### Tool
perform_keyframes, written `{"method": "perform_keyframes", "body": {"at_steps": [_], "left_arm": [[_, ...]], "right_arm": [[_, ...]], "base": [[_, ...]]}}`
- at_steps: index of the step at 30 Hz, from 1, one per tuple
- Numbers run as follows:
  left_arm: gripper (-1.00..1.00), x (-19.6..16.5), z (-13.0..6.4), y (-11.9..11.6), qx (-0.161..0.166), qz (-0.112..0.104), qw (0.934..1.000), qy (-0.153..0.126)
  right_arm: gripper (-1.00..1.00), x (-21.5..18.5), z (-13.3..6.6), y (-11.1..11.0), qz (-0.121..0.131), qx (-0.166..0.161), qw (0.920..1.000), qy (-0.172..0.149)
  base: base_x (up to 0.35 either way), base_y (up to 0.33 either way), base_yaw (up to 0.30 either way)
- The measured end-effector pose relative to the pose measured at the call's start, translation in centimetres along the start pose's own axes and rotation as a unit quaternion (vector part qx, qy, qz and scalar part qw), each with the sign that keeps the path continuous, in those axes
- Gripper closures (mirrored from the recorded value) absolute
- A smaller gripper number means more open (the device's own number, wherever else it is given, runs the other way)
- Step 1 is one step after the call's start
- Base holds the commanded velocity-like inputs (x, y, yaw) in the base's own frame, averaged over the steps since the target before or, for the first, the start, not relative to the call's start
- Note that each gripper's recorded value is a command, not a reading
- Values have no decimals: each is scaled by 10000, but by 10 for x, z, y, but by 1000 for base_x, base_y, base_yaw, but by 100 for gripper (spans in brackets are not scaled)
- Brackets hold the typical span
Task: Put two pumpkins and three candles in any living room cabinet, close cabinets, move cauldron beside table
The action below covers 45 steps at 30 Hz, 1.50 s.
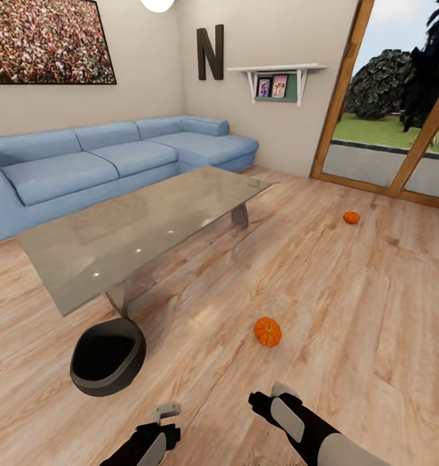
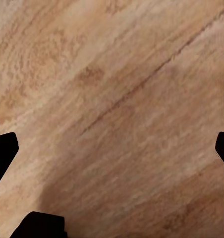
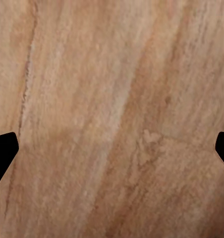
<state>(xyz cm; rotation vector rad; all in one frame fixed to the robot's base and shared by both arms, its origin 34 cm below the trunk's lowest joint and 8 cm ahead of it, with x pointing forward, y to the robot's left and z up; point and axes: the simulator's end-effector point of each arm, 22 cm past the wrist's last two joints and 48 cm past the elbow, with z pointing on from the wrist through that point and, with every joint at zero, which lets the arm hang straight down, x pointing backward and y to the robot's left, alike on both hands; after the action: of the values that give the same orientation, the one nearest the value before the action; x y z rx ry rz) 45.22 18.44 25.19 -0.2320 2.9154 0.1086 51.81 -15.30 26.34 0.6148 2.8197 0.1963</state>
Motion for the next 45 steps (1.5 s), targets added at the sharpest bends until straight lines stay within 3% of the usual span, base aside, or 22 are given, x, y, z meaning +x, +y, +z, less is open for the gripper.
{"method": "perform_keyframes", "body": {"at_steps": [45], "left_arm": [[-100, 17, 11, 2, -35, 19, 9998, 209]], "right_arm": [[-100, 14, 13, -7, 29, 34, 9999, 155]], "base": [[0, 0, -236]]}}
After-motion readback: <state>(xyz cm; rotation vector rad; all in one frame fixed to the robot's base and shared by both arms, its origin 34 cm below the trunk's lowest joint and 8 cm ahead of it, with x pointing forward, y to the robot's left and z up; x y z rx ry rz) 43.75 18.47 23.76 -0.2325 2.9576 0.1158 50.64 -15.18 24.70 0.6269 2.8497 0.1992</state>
